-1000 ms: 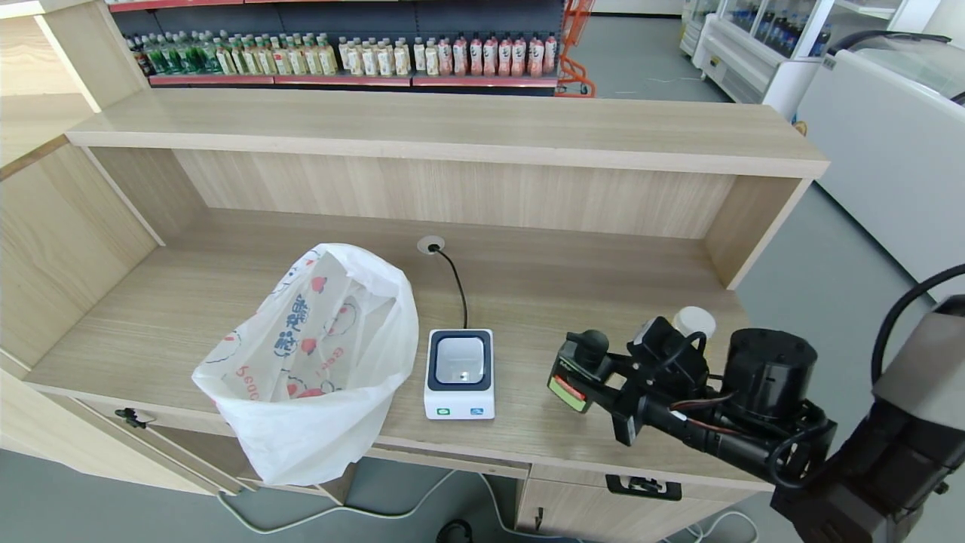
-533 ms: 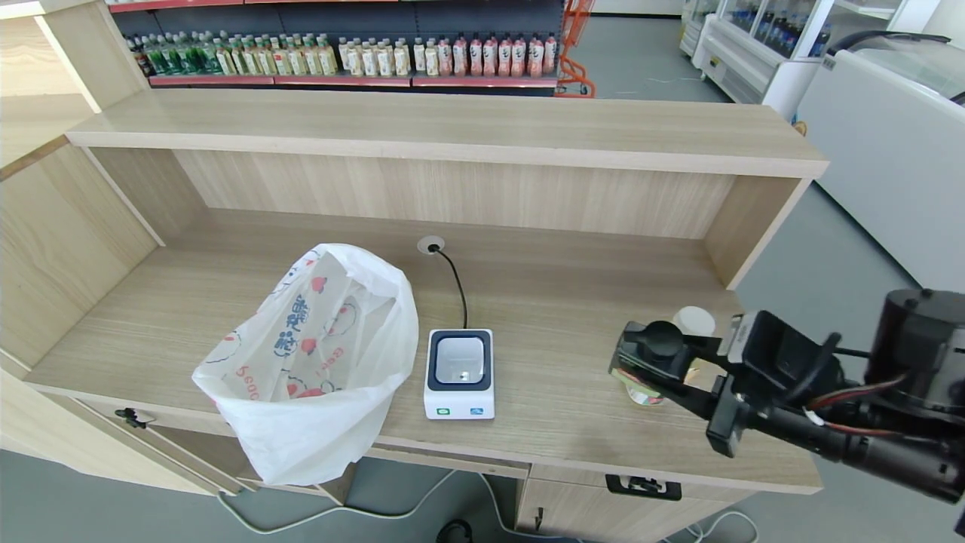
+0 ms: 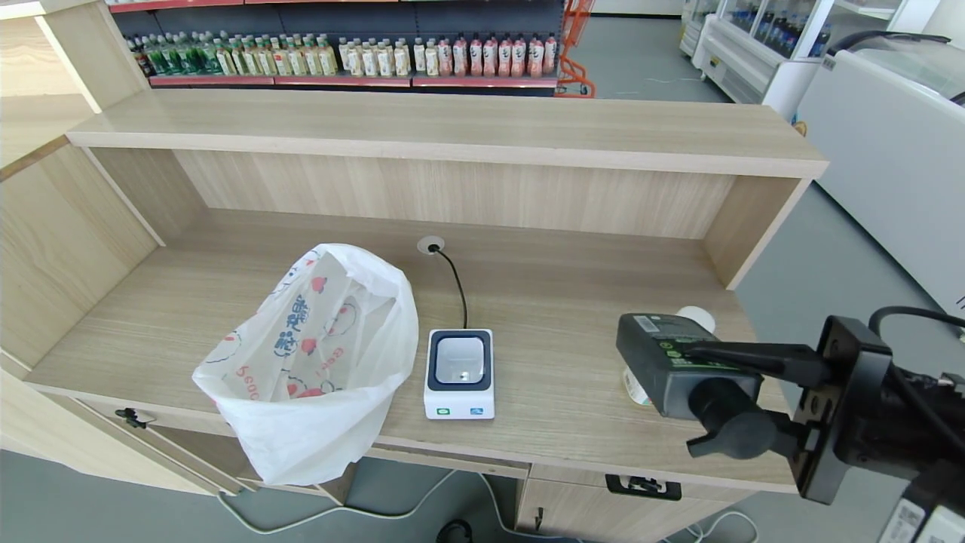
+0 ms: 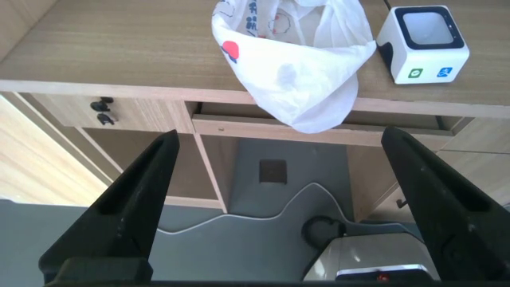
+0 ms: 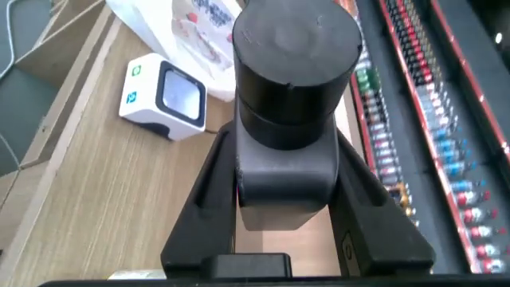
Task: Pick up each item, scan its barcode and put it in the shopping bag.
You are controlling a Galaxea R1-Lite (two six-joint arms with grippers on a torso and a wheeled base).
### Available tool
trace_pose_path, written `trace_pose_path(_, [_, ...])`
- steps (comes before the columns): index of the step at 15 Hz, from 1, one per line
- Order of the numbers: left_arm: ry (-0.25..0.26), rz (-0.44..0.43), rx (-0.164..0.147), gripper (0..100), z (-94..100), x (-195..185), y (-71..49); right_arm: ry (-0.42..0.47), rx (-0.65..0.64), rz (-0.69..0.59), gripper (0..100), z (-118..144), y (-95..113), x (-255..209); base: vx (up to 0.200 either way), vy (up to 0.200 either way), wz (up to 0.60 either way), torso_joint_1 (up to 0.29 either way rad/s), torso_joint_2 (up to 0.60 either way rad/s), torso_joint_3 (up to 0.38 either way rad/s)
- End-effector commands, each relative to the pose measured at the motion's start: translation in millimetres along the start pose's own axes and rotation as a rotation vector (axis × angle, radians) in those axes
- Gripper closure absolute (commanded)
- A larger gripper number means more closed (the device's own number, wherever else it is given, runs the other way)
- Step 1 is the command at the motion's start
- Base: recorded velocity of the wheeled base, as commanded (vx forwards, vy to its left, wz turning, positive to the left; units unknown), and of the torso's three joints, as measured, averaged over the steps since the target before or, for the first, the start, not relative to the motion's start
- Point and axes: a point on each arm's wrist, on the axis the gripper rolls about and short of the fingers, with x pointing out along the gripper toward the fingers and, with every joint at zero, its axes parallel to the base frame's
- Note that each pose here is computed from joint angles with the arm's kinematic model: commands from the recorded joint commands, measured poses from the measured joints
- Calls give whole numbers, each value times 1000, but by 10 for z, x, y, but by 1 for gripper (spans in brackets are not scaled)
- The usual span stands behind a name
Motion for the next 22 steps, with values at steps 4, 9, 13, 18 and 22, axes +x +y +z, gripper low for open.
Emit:
trace_pose_path(4, [0,0,1,0,0,0,0,-124,-94,27,100,-25,54,47,0,0,0,0,0,0])
trace_pose_path(9, [0,0,1,0,0,0,0,-65,-309,-80,100,-139,-105,-33,0,0,0,0,0,0])
trace_pose_path(13, [0,0,-1,0,0,0,0,-24,-667,-208,100,-145,-340,-41,0,0,0,0,0,0])
trace_pose_path(18, [0,0,1,0,0,0,0,-51,-642,-154,100,-216,-146,76,0,0,0,0,0,0])
trace_pose_path(22, [0,0,-1,0,0,0,0,-168,-845,-300,100,17,-276,205,0,0,0,0,0,0])
